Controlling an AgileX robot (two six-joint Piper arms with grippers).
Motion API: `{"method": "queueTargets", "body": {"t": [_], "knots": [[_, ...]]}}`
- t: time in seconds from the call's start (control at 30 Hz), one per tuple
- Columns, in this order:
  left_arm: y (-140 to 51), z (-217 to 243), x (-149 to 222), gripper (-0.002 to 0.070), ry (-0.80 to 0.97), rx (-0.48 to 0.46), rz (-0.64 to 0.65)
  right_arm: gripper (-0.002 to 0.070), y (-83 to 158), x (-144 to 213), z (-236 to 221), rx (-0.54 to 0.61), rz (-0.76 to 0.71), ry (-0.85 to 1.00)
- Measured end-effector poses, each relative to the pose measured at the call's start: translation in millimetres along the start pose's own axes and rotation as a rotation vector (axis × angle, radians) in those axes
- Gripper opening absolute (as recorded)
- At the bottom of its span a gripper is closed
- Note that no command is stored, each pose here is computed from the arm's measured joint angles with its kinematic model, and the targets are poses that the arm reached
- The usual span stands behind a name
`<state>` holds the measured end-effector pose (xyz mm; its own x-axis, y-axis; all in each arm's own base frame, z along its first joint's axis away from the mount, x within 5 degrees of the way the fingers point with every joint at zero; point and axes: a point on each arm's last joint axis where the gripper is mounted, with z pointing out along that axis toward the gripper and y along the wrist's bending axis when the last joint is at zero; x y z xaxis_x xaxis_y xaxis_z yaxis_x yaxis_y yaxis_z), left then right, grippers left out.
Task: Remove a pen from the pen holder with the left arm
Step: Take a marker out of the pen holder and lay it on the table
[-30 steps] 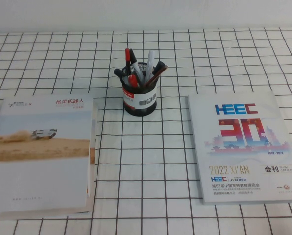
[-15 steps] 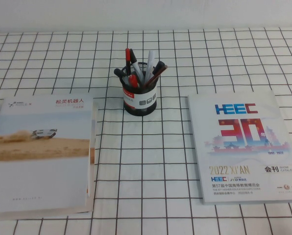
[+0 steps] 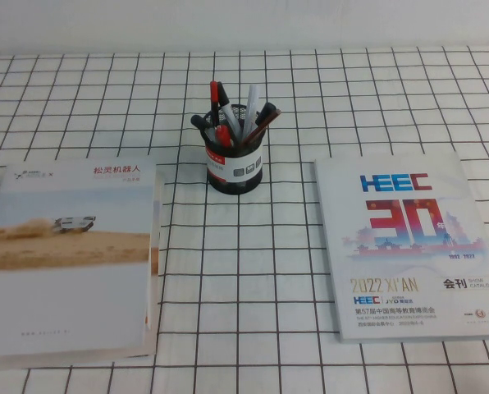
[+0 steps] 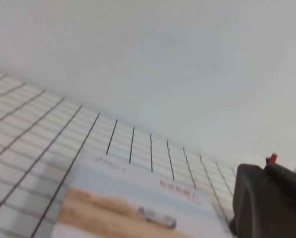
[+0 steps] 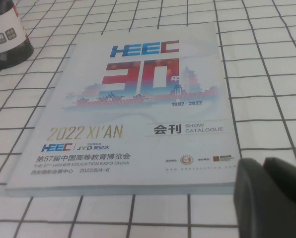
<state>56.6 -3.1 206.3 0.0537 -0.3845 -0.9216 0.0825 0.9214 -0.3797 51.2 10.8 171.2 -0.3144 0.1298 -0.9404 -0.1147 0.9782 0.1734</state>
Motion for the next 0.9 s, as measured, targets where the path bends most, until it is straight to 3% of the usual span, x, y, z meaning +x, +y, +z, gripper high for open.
{"method": "queueTargets", "body": {"t": [0.23,0.63,0.73,0.9], "knots": [[-11.0,18,-19,-0.0005,0.204,-0.05,-0.017,-0.0015,0,0,0,0.0,0.0,0.0],[-31.7,113,-66,-0.0005,0.371,-0.088,0.145,-0.0015,0,0,0,0.0,0.0,0.0],[-43.7,138,-65,-0.0005,0.418,-0.037,0.177,-0.0015,0,0,0,0.0,0.0,0.0],[-81.3,173,-44,-0.0005,0.458,0.134,0.277,-0.0015,0,0,0,0.0,0.0,0.0]]}}
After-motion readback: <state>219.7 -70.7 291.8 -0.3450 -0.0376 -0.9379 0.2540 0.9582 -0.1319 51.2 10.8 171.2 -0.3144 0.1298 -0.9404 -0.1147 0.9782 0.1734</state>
